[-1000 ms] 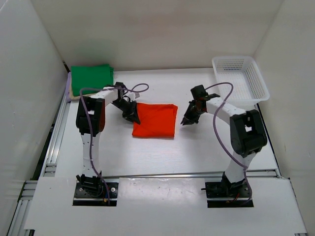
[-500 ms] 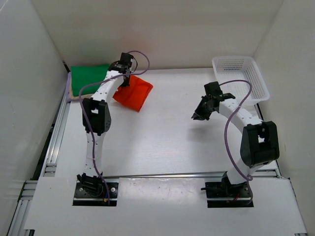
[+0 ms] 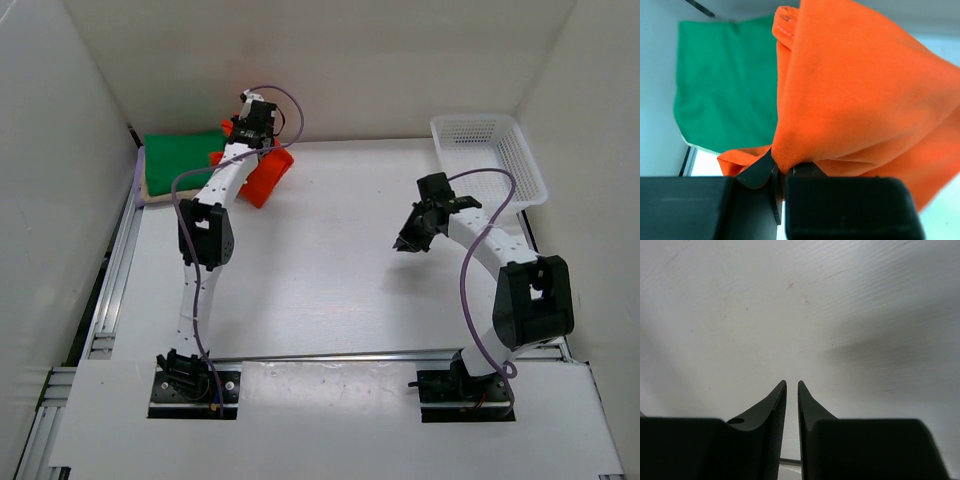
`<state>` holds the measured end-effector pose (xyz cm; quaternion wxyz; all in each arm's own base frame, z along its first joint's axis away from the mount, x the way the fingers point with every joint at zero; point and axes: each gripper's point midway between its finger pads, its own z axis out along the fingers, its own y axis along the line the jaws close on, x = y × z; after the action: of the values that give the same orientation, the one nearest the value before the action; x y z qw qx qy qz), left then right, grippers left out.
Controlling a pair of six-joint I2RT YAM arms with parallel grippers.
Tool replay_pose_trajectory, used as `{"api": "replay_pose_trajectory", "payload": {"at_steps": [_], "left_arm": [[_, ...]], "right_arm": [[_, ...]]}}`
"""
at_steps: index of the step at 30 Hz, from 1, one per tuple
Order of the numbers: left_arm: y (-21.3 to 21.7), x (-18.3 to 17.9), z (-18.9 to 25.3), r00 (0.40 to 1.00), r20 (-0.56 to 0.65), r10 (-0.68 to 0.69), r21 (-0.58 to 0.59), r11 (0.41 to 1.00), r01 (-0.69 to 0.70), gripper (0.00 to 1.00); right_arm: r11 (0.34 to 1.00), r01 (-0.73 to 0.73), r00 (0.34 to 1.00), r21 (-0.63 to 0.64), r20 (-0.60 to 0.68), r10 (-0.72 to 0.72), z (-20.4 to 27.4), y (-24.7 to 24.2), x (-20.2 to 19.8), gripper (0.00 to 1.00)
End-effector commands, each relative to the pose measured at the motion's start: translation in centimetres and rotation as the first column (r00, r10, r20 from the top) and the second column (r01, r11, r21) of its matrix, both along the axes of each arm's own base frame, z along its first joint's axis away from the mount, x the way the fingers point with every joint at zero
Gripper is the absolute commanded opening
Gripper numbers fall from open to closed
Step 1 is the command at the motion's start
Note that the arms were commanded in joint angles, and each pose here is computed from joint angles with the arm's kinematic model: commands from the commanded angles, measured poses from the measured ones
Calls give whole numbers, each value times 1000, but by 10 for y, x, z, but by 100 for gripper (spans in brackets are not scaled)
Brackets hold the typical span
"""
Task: Fold and stack the t-shirts
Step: Put the neatly folded tshirt into the corner of the board with the left arm
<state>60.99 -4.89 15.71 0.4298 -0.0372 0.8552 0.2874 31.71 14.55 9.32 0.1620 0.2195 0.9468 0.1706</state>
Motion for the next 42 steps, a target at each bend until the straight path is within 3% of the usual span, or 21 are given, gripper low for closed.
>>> {"api": "replay_pose_trajectory", "payload": {"at_steps": [1,12,17,22,25,26,28,29,32,37,41,42], "left_arm": [[26,-1,115,959,268,90,-48,996,-80,10],[101,-18,167,928,339,153,-110,986,-122,10],[144,-24,142,938,280,205,-106,978,-182,10],[173,-19,76,965,149,215,-112,974,-199,11],[205,-13,37,956,99,277,-90,959,-269,56],[222,-9,47,940,138,313,-87,949,-303,70],[244,-9,46,912,161,377,-60,926,-372,91],[252,-7,36,905,157,396,-51,918,-393,96],[276,-11,63,864,234,446,-55,893,-446,99],[279,-27,97,847,279,452,-70,889,-452,99],[244,-39,129,871,293,394,-84,918,-387,100],[228,-52,164,869,340,361,-104,932,-346,100]], "right_arm": [[1000,1,999,-18,35,-1,8,-8,-1,19],[999,-3,1000,-33,29,4,4,-12,-9,19],[999,-11,1000,-41,14,12,1,-12,-8,19],[999,-21,1000,-50,-6,20,-1,-12,-6,19],[998,-30,1000,-54,-4,30,5,-11,-2,19],[998,-38,999,-57,1,38,6,-10,1,19],[998,-38,999,-57,2,38,9,-10,2,19],[998,-38,999,-57,3,38,9,-9,5,19],[998,-38,999,-54,11,38,12,-9,7,19],[998,-52,999,-28,-4,52,10,-3,7,19],[998,-52,998,-45,23,53,18,-6,11,19],[997,-57,998,-59,26,58,21,-8,12,20]]}}
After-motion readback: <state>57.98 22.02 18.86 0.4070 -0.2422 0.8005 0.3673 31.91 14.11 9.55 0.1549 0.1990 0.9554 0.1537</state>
